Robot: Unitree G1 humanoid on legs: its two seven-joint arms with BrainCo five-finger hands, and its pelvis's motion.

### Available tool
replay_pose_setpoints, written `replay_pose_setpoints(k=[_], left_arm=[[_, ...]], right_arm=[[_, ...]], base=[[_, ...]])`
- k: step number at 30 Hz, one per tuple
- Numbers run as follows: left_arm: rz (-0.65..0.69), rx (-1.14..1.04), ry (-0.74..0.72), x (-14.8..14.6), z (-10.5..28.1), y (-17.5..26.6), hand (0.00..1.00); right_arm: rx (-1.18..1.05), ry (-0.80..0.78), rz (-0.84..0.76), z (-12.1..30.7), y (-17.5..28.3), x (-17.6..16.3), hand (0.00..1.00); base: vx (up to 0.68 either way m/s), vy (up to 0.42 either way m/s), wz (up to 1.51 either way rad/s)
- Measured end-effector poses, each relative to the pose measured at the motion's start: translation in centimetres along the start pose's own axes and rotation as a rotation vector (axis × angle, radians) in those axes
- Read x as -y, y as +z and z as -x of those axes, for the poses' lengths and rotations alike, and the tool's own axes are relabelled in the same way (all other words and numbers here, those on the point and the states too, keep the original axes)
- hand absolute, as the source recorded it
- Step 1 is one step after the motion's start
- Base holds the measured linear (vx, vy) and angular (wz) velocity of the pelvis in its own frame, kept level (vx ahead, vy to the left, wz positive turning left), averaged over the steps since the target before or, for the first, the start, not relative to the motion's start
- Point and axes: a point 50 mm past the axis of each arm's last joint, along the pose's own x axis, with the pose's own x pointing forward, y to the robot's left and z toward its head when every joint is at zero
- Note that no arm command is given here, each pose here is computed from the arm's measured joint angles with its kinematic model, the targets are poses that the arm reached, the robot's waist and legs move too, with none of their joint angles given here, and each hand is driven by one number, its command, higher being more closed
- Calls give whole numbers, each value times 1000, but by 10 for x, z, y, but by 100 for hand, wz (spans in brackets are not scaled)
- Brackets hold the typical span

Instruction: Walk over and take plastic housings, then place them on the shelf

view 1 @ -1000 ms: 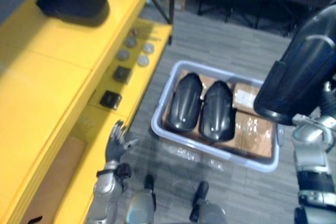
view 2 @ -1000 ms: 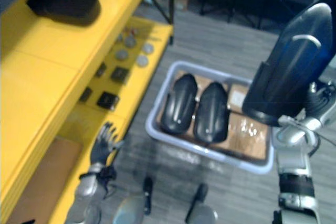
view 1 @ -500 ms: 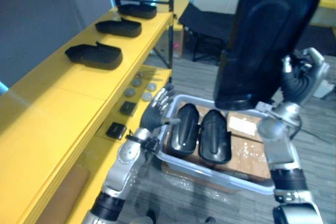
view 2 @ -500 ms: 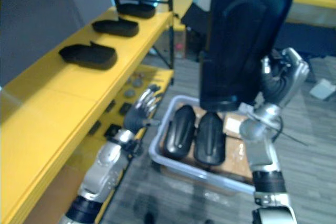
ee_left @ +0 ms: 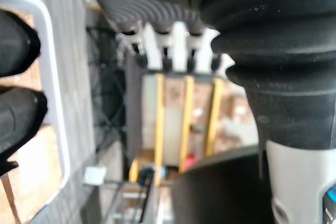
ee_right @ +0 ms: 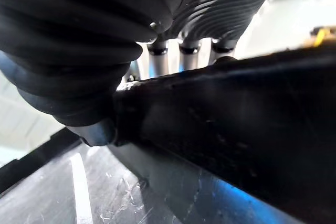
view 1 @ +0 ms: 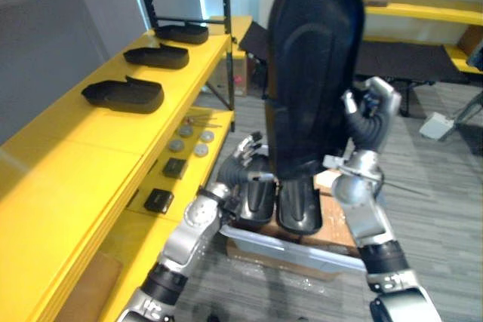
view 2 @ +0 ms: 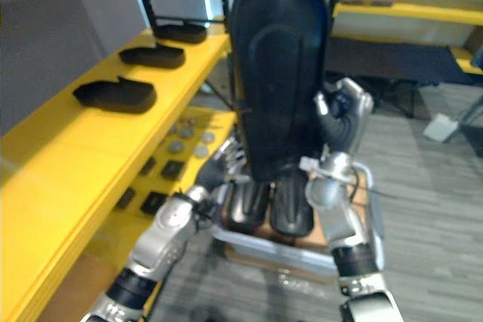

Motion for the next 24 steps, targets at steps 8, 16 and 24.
replay_pose_setpoints(k=[8,16,24], left_arm=[[68,-13,-33,2,0,-3,0],[145,16,-93,6,-1,2,0],[178,57,-171,12,-2,13,0]], right_arm=[[-35,76,70,22,-15,-7,100],[-78,124,122,41,-28,-9,100],[6,100,169,50,-24,-9,100]], base=[[0,0,0],[0,0,0],[0,0,0]])
